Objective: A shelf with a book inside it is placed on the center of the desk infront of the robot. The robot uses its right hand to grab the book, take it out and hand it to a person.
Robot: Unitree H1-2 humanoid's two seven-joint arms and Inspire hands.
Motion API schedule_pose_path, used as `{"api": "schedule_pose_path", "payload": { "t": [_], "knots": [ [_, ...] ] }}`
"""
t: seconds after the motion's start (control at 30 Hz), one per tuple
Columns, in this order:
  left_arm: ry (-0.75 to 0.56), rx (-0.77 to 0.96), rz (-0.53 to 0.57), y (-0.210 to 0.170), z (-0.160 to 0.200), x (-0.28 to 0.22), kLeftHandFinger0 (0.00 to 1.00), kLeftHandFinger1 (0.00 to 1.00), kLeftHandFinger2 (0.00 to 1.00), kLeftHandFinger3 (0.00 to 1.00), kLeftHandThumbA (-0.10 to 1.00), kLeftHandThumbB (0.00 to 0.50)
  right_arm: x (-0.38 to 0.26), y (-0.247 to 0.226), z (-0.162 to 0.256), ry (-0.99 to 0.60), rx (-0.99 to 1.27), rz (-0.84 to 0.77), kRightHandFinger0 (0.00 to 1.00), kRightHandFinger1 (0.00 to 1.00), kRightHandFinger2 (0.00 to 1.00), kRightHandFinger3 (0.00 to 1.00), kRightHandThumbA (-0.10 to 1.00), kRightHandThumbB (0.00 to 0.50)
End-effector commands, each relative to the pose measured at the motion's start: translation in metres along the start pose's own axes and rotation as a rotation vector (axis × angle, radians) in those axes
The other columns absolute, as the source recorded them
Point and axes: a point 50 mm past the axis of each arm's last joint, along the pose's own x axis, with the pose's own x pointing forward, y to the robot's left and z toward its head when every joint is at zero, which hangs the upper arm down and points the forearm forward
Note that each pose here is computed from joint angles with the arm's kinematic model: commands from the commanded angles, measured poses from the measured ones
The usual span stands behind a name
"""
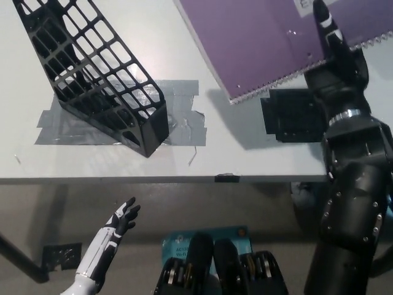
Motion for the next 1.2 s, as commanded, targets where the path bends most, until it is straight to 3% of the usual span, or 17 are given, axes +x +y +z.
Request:
{"api": "schedule_pose_path", "payload": {
  "t": [0.0, 0.43, 0.57, 0.6, 0.8, 0.93, 1.07, 1.1, 1.13, 1.17],
  "knots": [
    [-0.055, 0.009, -0.019, 0.005, 0.009, -0.001, 1.0, 1.0, 1.0, 1.0, 0.97, 0.357, 0.011, 0.001, -0.011, 0.016, 0.078, -0.01, 0.0, 0.0, 0.0, 0.0, 0.92, 0.0],
    [-0.063, 0.05, -0.036, 0.006, 0.012, -0.002, 1.0, 1.0, 1.0, 1.0, 0.96, 0.335, 0.031, -0.078, -0.091, 0.184, 0.076, -0.285, 0.0, 0.0, 0.0, 0.0, 0.94, 0.0],
    [-0.069, 0.042, -0.038, 0.006, 0.012, -0.001, 1.0, 1.0, 1.0, 1.0, 0.95, 0.326, 0.033, -0.094, -0.113, 0.224, 0.087, -0.348, 0.0, 0.0, 0.0, 0.07, 0.91, 0.0],
    [-0.068, 0.04, -0.038, 0.005, 0.012, -0.001, 1.0, 1.0, 1.0, 1.0, 0.94, 0.327, 0.034, -0.096, -0.115, 0.227, 0.097, -0.36, 0.0, 0.0, 0.0, 0.07, 0.9, 0.0],
    [-0.071, 0.08, -0.041, 0.007, 0.015, 0.0, 1.0, 1.0, 1.0, 1.0, 0.98, 0.327, 0.034, -0.11, -0.123, 0.209, 0.165, -0.441, 0.0, 0.0, 0.02, 0.32, 0.81, 0.0],
    [-0.075, 0.089, -0.038, 0.009, 0.017, 0.003, 1.0, 1.0, 1.0, 1.0, 0.98, 0.333, 0.041, -0.106, -0.117, 0.189, 0.17, -0.432, 0.0, 0.0, 0.0, 0.28, 0.8, 0.0],
    [-0.074, 0.096, -0.04, 0.009, 0.017, 0.005, 1.0, 1.0, 1.0, 1.0, 0.98, 0.329, 0.047, -0.1, -0.108, 0.172, 0.167, -0.419, 0.0, 0.0, 0.0, 0.27, 0.86, 0.0],
    [-0.073, 0.098, -0.041, 0.009, 0.018, 0.005, 1.0, 1.0, 1.0, 1.0, 0.98, 0.33, 0.049, -0.096, -0.104, 0.155, 0.154, -0.405, 0.0, 0.0, 0.05, 0.33, 0.86, 0.041],
    [-0.072, 0.101, -0.041, 0.009, 0.019, 0.005, 1.0, 1.0, 1.0, 1.0, 0.98, 0.33, 0.048, -0.094, -0.102, 0.141, 0.142, -0.363, 0.27, 0.35, 0.47, 0.7, 0.89, 0.282],
    [-0.071, 0.104, -0.042, 0.009, 0.019, 0.006, 1.0, 1.0, 1.0, 1.0, 0.98, 0.33, 0.047, -0.091, -0.1, 0.128, 0.13, -0.313, 0.36, 0.46, 0.58, 0.76, 0.9, 0.211]
  ]
}}
